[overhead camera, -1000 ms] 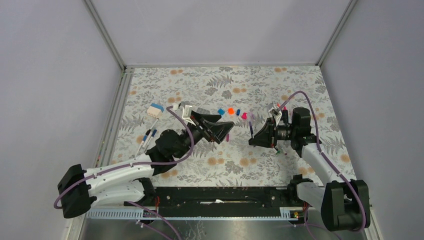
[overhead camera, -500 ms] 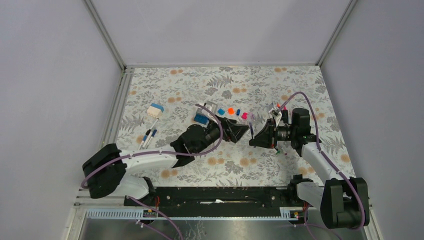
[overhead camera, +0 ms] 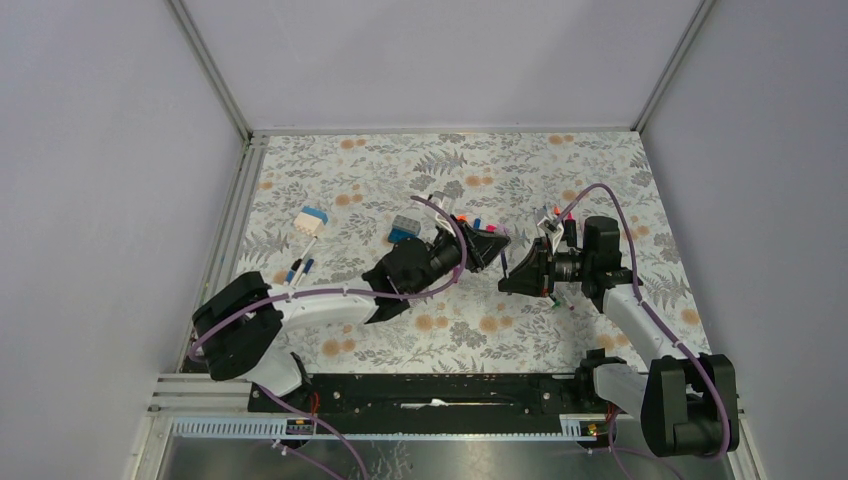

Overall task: Open the pen caps
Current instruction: Open the pen cap from the pen.

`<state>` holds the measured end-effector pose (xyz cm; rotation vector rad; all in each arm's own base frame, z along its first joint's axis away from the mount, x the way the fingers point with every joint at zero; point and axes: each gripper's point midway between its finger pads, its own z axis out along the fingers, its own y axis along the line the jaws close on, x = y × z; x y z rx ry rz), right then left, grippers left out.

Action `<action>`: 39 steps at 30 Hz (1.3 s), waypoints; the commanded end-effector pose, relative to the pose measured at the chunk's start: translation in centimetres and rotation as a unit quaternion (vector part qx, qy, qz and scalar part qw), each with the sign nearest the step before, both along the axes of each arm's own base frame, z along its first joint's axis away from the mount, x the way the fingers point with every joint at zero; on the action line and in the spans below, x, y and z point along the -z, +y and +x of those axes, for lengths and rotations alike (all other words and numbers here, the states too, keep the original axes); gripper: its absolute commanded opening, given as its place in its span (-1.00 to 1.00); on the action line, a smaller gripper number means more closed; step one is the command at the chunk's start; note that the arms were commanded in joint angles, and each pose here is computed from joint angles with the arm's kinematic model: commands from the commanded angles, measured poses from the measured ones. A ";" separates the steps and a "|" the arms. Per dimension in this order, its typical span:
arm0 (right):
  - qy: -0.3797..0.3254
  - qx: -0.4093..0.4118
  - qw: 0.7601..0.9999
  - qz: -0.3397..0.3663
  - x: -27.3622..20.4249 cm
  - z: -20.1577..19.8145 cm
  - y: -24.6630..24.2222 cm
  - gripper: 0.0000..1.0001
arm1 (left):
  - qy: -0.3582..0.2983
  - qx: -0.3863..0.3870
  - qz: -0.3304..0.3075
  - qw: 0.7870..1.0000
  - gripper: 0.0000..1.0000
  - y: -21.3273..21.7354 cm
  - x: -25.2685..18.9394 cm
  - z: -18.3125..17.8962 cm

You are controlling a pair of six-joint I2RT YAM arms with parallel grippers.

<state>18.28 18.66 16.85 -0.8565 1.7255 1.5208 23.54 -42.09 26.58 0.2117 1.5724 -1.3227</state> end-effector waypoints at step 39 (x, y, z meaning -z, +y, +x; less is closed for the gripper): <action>-0.106 0.335 0.878 -0.324 3.1 8.4 -16.7 -0.94 | 0.035 -0.088 0.063 0.994 -1.00 15.0 -3.0 0.1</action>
